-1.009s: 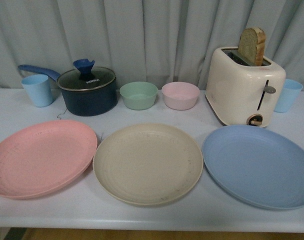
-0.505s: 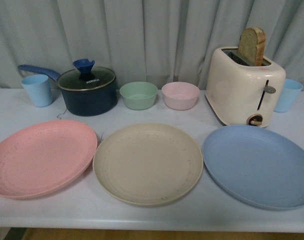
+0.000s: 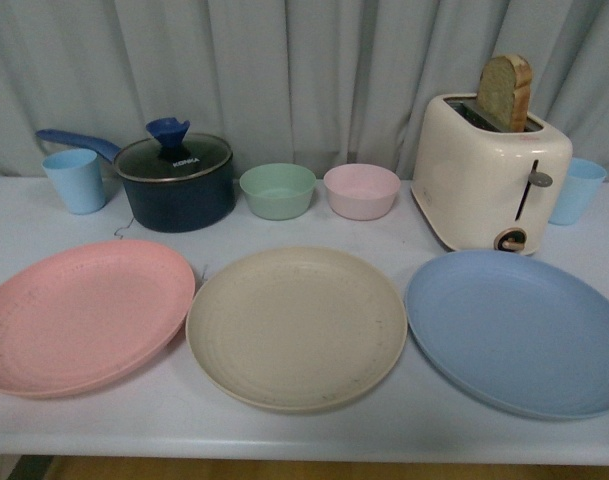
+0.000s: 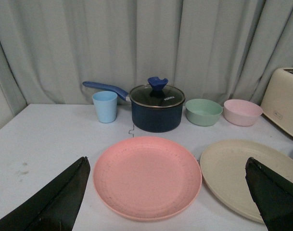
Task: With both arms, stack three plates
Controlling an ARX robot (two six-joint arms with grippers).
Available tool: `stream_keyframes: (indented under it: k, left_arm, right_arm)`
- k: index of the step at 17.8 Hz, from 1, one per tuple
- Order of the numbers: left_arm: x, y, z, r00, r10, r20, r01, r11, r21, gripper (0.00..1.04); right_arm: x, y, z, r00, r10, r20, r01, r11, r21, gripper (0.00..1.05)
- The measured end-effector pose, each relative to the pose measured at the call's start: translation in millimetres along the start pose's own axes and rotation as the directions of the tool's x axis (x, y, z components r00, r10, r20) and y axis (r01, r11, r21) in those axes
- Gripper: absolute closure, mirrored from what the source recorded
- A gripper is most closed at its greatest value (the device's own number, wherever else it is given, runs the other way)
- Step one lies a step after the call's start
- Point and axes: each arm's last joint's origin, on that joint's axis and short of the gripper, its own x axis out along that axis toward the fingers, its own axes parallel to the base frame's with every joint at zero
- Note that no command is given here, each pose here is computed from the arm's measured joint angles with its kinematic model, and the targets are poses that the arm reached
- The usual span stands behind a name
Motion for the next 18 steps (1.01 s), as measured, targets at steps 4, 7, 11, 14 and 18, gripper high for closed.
stream_keyframes:
  k: [4, 7, 11, 14, 18]
  left_arm:
    - [18.3, 3.6, 10.7, 0.948, 0.177, -0.264, -0.192, 0.981, -0.032, 0.07]
    - [68.2, 15.1, 29.8, 0.94, 0.133, -0.314, -0.155, 0.987, -0.048, 0.07]
    - [137.0, 21.0, 16.2, 0.853, -0.021, -0.522, -0.002, 0.999, -0.043, 0.07]
    - [183.8, 37.8, -15.8, 0.71, -0.045, -0.703, 0.078, 0.997, 0.015, 0.07]
    - [227.0, 63.6, -45.3, 0.614, -0.047, -0.788, 0.113, 0.993, 0.028, 0.07]
  right_arm:
    - [0.0, 0.0, 0.2, 1.0, 0.001, 0.002, -0.001, 1.0, 0.0, 0.06]
    - [0.0, 0.1, 0.1, 1.0, 0.002, 0.001, -0.002, 1.0, 0.0, 0.06]
    - [0.0, 0.1, 0.0, 1.0, 0.002, 0.0, -0.002, 1.0, 0.0, 0.06]
    - [0.0, 0.1, 0.0, 1.0, 0.002, 0.0, -0.002, 1.0, 0.0, 0.06]
    - [0.0, 0.1, 0.0, 1.0, 0.002, 0.0, -0.002, 1.0, 0.0, 0.06]
